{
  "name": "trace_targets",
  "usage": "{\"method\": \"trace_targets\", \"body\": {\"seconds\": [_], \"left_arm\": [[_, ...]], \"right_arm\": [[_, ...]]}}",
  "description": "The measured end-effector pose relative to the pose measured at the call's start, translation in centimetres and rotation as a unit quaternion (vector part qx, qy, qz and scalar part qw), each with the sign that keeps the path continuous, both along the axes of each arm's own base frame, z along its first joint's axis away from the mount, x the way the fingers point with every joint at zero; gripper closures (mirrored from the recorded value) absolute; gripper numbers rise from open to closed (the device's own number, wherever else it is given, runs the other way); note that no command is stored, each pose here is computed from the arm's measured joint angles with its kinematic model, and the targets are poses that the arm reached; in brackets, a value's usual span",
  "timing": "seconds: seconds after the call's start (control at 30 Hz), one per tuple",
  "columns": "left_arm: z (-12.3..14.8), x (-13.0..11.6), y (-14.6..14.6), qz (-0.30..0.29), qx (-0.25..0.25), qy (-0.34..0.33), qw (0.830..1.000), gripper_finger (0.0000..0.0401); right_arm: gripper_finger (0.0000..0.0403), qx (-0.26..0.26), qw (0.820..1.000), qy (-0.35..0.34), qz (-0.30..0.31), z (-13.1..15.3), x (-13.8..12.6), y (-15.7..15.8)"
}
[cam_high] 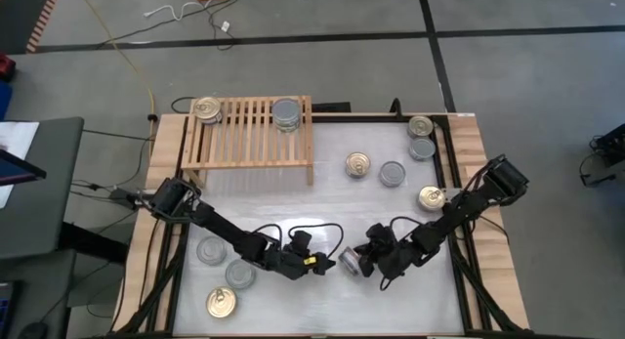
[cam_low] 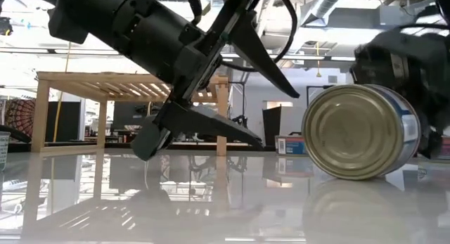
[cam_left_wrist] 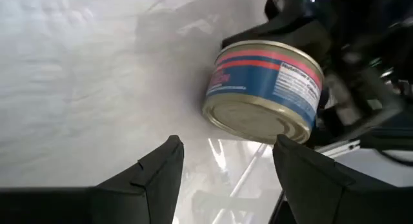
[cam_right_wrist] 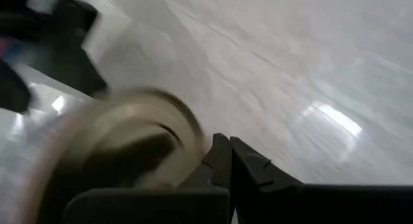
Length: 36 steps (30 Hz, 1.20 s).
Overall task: Stack canned seafood by type on shelf
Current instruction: Stack the blue tuna can on top of the blue tuna can on the shelf
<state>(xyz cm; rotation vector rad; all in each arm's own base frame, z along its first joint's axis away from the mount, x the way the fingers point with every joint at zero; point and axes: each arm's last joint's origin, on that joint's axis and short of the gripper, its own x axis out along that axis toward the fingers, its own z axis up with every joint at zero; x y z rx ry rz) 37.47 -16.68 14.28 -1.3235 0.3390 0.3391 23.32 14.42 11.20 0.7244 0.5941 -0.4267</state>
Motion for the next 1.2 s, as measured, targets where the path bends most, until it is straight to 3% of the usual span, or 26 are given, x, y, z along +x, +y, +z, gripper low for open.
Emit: {"method": "trace_targets", "body": {"seconds": [0.23,0.43,0.67,1.0,1.2], "left_arm": [[1.1,-0.1,0.1,-0.022,0.041,-0.01,0.999,0.0173],[3.9,-1.3,0.3,-0.043,0.104,0.0,0.994,0.0172],[4.9,-4.5,0.2,-0.003,0.183,0.095,0.979,0.0172],[3.4,-6.1,0.6,0.001,0.219,0.163,0.962,0.0172],[1.8,-7.1,1.2,0.003,0.21,0.157,0.965,0.0172]], "right_arm": [[0.0381,-0.007,1.0,-0.024,0.01,3.3,-0.7,-0.6],[0.0387,-0.027,0.995,0.085,-0.034,4.7,-2.6,-0.7],[0.0389,-0.051,0.985,0.158,-0.045,6.6,-3.3,2.9],[0.0389,-0.06,0.955,0.27,-0.107,5.0,-4.8,7.7],[0.0372,-0.052,0.945,0.299,-0.124,3.9,-5.1,8.4]]}}
